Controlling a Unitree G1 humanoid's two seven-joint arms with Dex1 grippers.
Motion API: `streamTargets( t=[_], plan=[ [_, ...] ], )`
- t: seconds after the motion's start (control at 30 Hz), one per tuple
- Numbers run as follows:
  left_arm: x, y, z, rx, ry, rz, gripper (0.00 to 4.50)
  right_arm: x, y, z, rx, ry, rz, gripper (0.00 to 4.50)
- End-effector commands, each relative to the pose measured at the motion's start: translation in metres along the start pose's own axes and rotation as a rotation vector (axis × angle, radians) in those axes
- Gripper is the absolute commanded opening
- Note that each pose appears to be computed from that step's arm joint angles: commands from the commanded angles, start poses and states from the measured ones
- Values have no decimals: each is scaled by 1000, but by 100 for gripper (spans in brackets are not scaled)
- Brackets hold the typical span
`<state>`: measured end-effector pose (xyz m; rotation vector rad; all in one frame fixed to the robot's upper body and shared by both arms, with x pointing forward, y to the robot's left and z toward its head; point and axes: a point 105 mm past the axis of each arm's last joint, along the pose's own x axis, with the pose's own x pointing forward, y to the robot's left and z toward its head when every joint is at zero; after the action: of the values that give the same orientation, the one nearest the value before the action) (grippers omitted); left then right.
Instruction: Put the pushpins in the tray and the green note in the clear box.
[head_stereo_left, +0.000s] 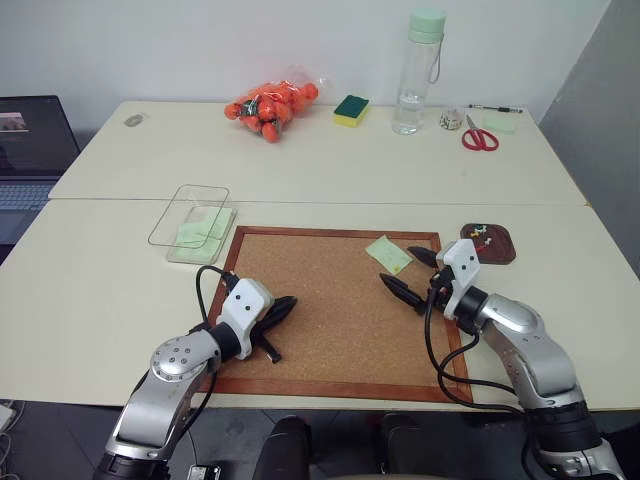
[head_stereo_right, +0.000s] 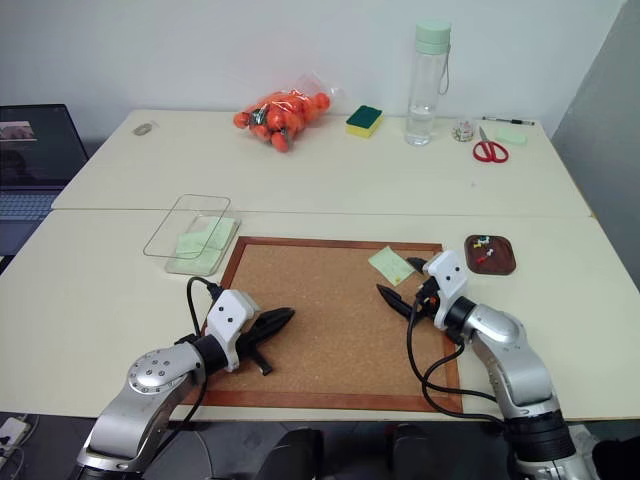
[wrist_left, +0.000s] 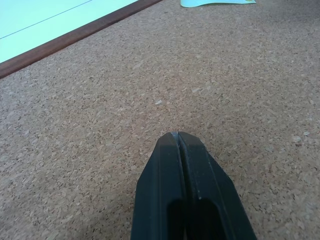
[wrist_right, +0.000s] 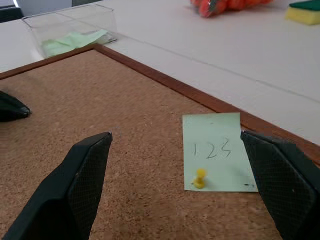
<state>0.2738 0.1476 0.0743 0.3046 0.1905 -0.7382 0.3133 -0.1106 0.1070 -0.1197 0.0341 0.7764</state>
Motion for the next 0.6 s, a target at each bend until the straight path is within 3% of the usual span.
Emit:
streamTargets(
  t=[0.03, 0.13, 0.23, 0.47, 0.6],
  plan=[
    [-1, -3, -6, 0, 26, -16, 0, 6, -6, 9, -27, -43, -19, 438],
    [-1, -3, -6, 0, 27, -14, 0, 9, -9, 4, -34, -31, -25, 438],
    [-1, -3, -6, 0, 27, -13, 0, 13, -9, -1, -53, -19, -26, 396],
    [-2, -3, -6, 0, 26, -14, 0, 15, -13, -9, -70, 1, -35, 227],
    [-2, -3, -6, 1, 26, -12, 0, 15, -17, -11, -82, 10, -47, 161]
  ],
)
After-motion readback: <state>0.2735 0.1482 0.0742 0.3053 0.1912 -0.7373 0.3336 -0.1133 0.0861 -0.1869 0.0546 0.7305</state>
